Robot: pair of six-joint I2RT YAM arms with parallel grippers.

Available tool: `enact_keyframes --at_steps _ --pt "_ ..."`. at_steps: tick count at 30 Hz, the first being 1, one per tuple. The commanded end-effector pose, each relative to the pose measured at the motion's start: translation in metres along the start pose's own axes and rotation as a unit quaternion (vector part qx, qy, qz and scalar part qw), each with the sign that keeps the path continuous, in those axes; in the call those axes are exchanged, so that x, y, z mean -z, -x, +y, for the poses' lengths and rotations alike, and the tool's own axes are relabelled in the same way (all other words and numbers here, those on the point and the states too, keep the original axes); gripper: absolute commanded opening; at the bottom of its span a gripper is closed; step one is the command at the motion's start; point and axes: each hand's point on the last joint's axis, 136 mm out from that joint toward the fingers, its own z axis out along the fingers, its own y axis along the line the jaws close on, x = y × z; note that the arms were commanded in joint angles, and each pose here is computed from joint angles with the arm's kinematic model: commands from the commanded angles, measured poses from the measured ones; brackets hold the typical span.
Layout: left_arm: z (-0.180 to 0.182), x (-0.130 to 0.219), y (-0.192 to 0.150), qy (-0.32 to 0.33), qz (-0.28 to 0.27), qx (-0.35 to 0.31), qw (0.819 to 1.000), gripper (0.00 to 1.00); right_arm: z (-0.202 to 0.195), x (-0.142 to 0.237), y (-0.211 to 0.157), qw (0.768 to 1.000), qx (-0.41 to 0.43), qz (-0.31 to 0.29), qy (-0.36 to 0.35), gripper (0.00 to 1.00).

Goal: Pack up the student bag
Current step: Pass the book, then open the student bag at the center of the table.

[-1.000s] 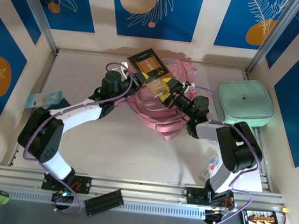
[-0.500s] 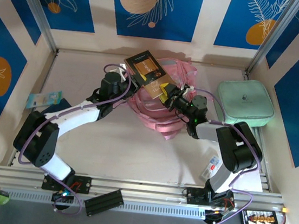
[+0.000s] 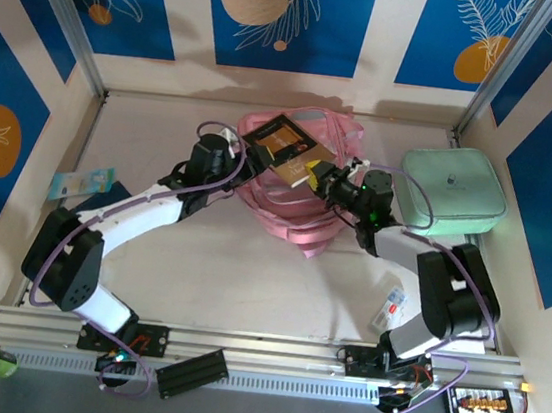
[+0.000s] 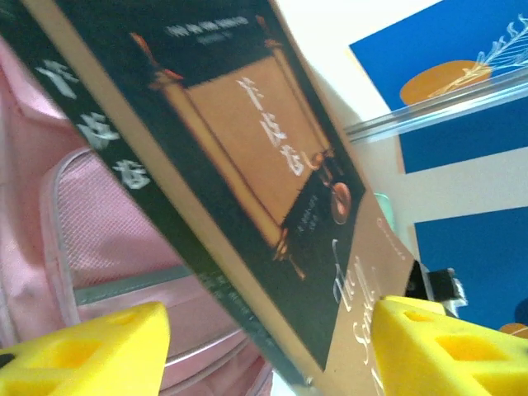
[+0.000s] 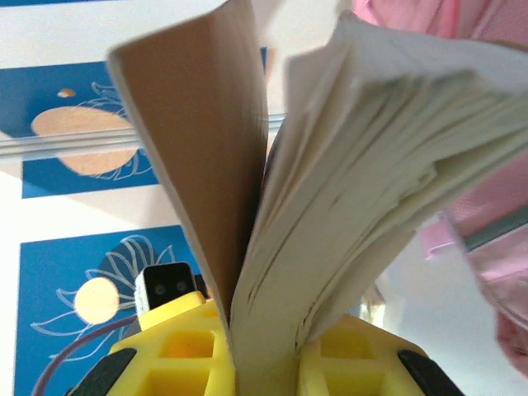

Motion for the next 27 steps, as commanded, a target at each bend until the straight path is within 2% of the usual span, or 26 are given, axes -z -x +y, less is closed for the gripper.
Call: enact_keyframes --at_steps 1,4,6,10,12,15,20,22,24,27 --pt "-0.013 0.009 -0.012 0.01 0.044 -0.107 0.993 0.73 0.023 0.029 0.01 0.996 0.087 -0.032 -0.009 0.12" --pt "-0.014 0.006 -0.022 0.023 0.076 -0.172 0.982 0.8 0.027 0.057 0.02 0.99 0.12 -0.061 -0.041 0.12" --pt "-0.017 0.003 -0.03 0.024 0.099 -0.215 0.971 0.91 0.028 0.076 0.026 0.985 0.14 -0.081 -0.064 0.11" --pt "-0.014 -0.009 -0.045 0.046 0.144 -0.308 0.939 0.99 0.03 0.113 0.036 0.972 0.173 -0.124 -0.101 0.12" --pt "-0.009 -0.017 -0.052 0.071 0.167 -0.352 0.918 1.0 0.031 0.129 0.041 0.964 0.185 -0.146 -0.122 0.12" --pt "-0.002 -0.029 -0.067 0.097 0.204 -0.427 0.876 1.0 0.032 0.15 0.048 0.952 0.197 -0.176 -0.153 0.12" --pt "0.016 -0.053 -0.085 0.17 0.242 -0.544 0.785 1.0 0.036 0.177 0.056 0.933 0.218 -0.223 -0.182 0.12" --pt "0.018 -0.061 -0.093 0.181 0.254 -0.581 0.752 1.0 0.037 0.183 0.057 0.929 0.221 -0.231 -0.185 0.12" --pt "0.021 -0.07 -0.099 0.189 0.263 -0.596 0.735 1.0 0.036 0.187 0.059 0.928 0.217 -0.236 -0.188 0.12" --pt "0.026 -0.082 -0.109 0.181 0.287 -0.6 0.724 0.98 0.034 0.191 0.061 0.928 0.209 -0.241 -0.191 0.12"
